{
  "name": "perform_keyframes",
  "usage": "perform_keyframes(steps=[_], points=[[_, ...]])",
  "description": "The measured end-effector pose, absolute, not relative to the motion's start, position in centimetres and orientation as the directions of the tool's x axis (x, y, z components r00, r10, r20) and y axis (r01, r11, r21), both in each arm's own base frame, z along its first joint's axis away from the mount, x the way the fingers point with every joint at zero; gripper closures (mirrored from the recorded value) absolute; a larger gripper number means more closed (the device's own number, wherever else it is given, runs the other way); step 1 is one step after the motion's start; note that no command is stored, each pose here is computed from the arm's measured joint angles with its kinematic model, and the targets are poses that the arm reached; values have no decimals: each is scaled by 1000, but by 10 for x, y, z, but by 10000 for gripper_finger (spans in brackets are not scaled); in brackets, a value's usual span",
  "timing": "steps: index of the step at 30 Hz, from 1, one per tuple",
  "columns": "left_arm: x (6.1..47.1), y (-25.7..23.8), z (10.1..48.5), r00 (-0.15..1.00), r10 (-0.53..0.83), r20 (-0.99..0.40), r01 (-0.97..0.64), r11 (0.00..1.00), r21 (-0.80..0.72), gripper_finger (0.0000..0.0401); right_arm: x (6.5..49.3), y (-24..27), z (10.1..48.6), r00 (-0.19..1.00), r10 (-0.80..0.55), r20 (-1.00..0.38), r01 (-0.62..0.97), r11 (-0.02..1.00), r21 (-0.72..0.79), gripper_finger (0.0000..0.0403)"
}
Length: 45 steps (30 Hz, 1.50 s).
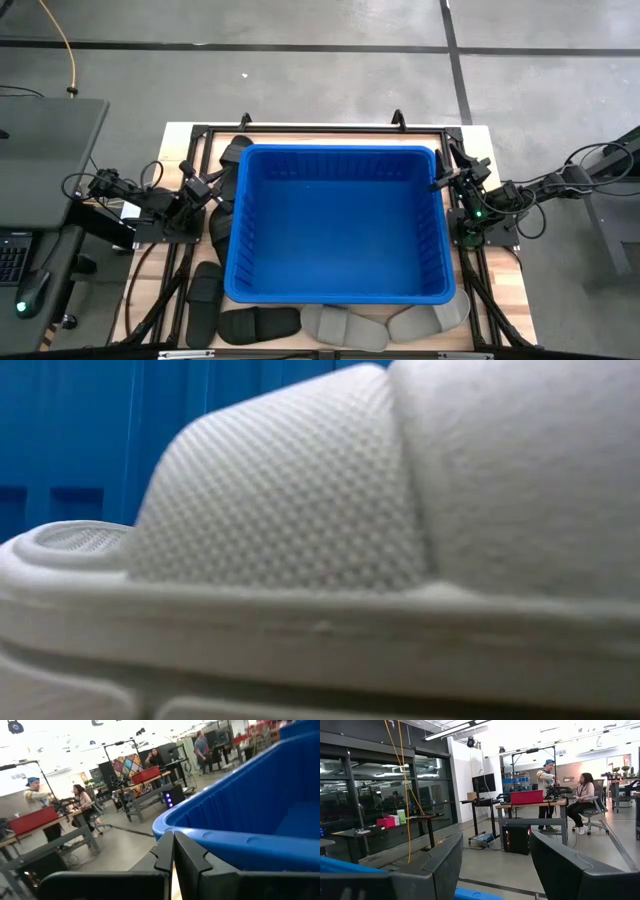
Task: Pick and place slides into bin
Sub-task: Put the gray slide into the blue organizer bin
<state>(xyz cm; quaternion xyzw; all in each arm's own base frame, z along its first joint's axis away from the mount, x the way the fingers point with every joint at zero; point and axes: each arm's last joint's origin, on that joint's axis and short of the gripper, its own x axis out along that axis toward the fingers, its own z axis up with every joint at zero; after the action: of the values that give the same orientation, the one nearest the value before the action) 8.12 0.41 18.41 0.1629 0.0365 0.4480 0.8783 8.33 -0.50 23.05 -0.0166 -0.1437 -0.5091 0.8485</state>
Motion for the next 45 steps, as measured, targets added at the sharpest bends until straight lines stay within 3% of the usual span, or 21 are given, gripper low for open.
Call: perform_keyframes(steps=[4, 8, 13, 17, 23, 27, 32, 36, 39, 45], points=[[80, 5, 190, 590, 800, 109, -800, 562, 210, 396, 83, -5, 231, 441, -859, 261, 869, 481, 118, 183], [75, 6, 201, 572, 805, 158, -794, 591, -139, 396, 83, -5, 231, 440, -859, 261, 869, 481, 118, 183], [72, 7, 208, 558, 808, 190, -763, 589, -266, 396, 83, -5, 231, 440, -859, 261, 869, 481, 118, 183], [67, 8, 216, 543, 805, 239, -657, 584, -477, 396, 83, -5, 231, 440, -859, 261, 868, 482, 121, 183], [61, 10, 223, 512, 816, 267, -528, 544, -652, 396, 85, -4, 231, 459, -841, 285, 858, 503, 102, 182], [60, 10, 223, 511, 815, 274, -496, 540, -680, 396, 84, -4, 232, 470, -826, 310, 807, 545, 229, 182], [61, 9, 225, 546, 771, 328, -423, 591, -687, 396, 87, -2, 259, 479, -795, 373, 521, 599, 608, 182], [62, 8, 227, 581, 719, 382, -351, 645, -679, 396, 101, 5, 300, 611, -636, 471, 366, 755, 544, 182], [60, 7, 236, 603, 671, 431, -298, 691, -659, 396, 114, 11, 337, 744, -514, 426, 311, 831, 461, 183], [54, 8, 261, 633, 628, 452, -286, 733, -617, 396, 133, 19, 390, 903, -398, 164, 217, 749, 625, 182]])
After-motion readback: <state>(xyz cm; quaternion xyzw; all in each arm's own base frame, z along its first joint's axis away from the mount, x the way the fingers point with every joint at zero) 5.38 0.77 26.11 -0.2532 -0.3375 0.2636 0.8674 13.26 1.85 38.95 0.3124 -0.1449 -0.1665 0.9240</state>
